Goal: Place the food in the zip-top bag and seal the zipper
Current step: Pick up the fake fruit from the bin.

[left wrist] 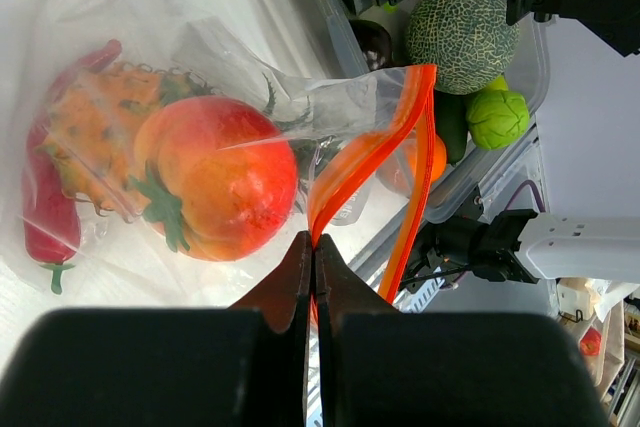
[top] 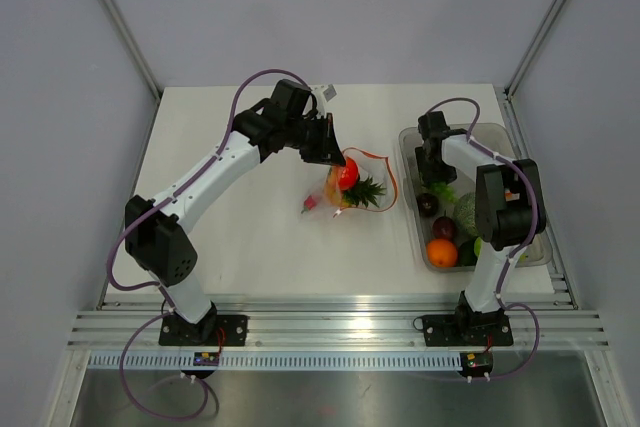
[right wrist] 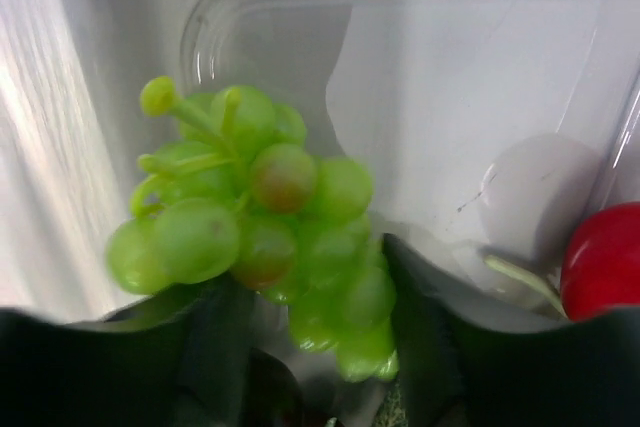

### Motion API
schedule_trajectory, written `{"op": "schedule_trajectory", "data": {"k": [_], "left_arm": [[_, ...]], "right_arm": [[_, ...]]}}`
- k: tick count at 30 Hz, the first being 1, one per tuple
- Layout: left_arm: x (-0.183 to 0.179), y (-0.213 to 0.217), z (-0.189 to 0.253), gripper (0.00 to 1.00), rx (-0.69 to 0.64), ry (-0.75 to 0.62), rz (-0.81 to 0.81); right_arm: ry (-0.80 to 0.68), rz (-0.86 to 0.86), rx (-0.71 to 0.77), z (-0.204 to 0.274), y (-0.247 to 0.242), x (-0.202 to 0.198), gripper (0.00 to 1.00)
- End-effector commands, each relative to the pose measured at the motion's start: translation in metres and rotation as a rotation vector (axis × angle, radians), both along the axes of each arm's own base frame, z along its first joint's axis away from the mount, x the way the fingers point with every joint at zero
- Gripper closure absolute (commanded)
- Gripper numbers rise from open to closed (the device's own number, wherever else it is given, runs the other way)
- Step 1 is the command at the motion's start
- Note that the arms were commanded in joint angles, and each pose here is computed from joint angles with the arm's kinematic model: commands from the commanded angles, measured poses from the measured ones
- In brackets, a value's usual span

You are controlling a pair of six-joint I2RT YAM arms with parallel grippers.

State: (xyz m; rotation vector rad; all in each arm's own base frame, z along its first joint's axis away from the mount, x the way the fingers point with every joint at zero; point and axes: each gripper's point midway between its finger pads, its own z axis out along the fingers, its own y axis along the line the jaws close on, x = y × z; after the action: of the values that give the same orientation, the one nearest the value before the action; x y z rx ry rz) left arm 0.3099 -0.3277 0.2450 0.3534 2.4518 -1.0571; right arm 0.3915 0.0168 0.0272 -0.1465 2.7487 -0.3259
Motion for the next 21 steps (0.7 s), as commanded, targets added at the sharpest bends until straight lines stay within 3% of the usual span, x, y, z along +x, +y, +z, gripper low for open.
{"op": "schedule_trajectory", "data": {"k": [1, 6, 14, 21], "left_arm": [[0.001, -0.002, 0.022, 1.00, -0.028, -0.057, -0.002], [-0.001, -0.002, 0.022, 1.00, -0.029, -0.054, -0.004], [-0.002, -0.003, 0.026, 1.00, -0.030, -0.064, -0.010], [-0.002, -0.006, 0.030, 1.00, -0.044, -0.069, -0.020]], "right_arm": [[-0.134, -0.061, 0.010, 0.023, -0.003, 0.025, 0.50], [-0.127, -0.054, 0.034, 0.029, 0.000, 0.021, 0.68], [-0.205, -0.123, 0.049, 0.056, -0.008, 0.011, 0.73], [-0.352, -0.126, 0.115, 0.121, -0.004, -0.003, 0.77]]}}
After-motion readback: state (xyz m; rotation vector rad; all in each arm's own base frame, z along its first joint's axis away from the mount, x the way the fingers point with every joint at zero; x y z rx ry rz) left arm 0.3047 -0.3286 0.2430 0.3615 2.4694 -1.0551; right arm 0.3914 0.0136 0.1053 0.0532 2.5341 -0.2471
